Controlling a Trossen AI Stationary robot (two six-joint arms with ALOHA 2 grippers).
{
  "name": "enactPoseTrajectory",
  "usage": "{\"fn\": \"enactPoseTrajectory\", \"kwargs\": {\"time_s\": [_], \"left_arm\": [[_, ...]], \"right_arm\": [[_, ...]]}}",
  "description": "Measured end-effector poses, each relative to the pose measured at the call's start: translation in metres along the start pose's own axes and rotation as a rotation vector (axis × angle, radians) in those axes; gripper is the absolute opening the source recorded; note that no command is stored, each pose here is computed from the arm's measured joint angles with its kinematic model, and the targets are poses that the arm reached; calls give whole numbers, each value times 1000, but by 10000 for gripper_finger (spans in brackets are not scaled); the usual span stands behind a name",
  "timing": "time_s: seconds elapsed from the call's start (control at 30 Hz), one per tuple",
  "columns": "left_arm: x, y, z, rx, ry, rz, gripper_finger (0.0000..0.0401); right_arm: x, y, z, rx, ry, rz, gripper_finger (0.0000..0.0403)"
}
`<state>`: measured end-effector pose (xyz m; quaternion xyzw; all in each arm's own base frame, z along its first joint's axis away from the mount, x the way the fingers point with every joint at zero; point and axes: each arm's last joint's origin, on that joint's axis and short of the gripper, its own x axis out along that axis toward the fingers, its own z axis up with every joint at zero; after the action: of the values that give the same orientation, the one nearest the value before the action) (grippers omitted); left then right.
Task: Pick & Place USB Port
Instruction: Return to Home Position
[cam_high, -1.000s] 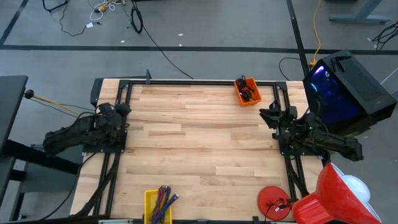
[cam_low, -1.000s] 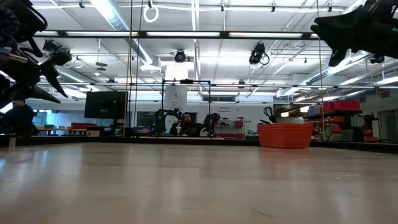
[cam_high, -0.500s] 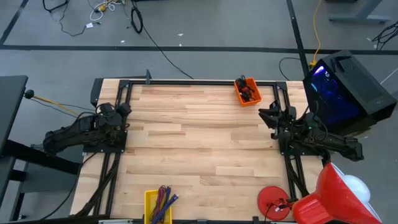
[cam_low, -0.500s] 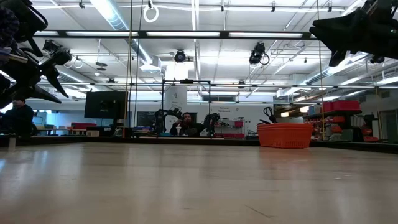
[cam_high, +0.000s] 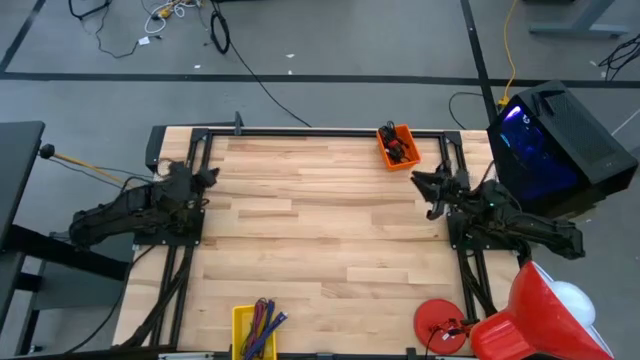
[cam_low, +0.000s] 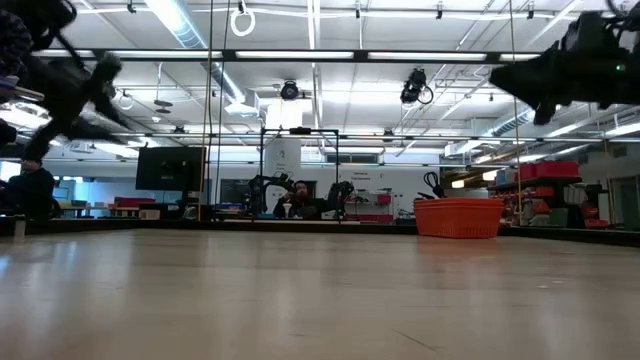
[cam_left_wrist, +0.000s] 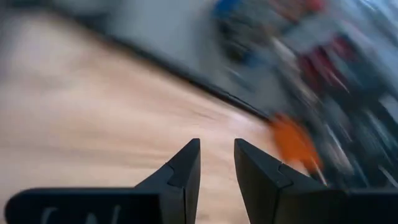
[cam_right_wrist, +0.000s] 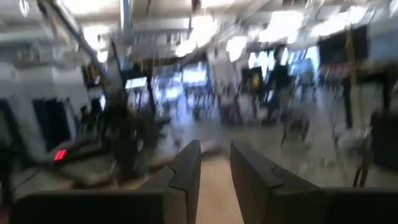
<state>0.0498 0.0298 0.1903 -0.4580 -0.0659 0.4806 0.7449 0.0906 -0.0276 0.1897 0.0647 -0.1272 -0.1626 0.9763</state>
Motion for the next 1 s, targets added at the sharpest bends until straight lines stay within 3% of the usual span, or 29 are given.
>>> {"fn": "enactPoseTrajectory", "kwargs": {"time_s": [0.07, 0.17, 0.27, 0.33, 0.4, 0.6, 0.77, 1.0], "left_arm": [[-2, -16, 2, 180, 64, -192, 103], [-11, -41, 5, 420, 139, -603, 103], [-24, -55, 6, 607, 197, -1013, 103], [-29, -57, 5, 696, 213, -1165, 103], [-29, -56, 3, 710, 274, -1195, 103], [-20, -36, -17, 806, 513, -1066, 103], [-10, -32, -28, 748, 497, -1063, 103], [3, -17, -52, 868, 497, -1088, 103]], "right_arm": [[-1, -1, -10, 8, 105, -1, 91], [-2, -3, -21, 33, 227, -9, 91], [-1, 0, -23, 67, 265, 63, 91], [0, 0, -25, 69, 283, 79, 91], [0, 0, -26, 69, 293, 75, 91], [1, -1, -28, 65, 313, 53, 91], [1, -1, -28, 65, 313, 53, 91], [1, -1, -28, 65, 313, 53, 91]]}}
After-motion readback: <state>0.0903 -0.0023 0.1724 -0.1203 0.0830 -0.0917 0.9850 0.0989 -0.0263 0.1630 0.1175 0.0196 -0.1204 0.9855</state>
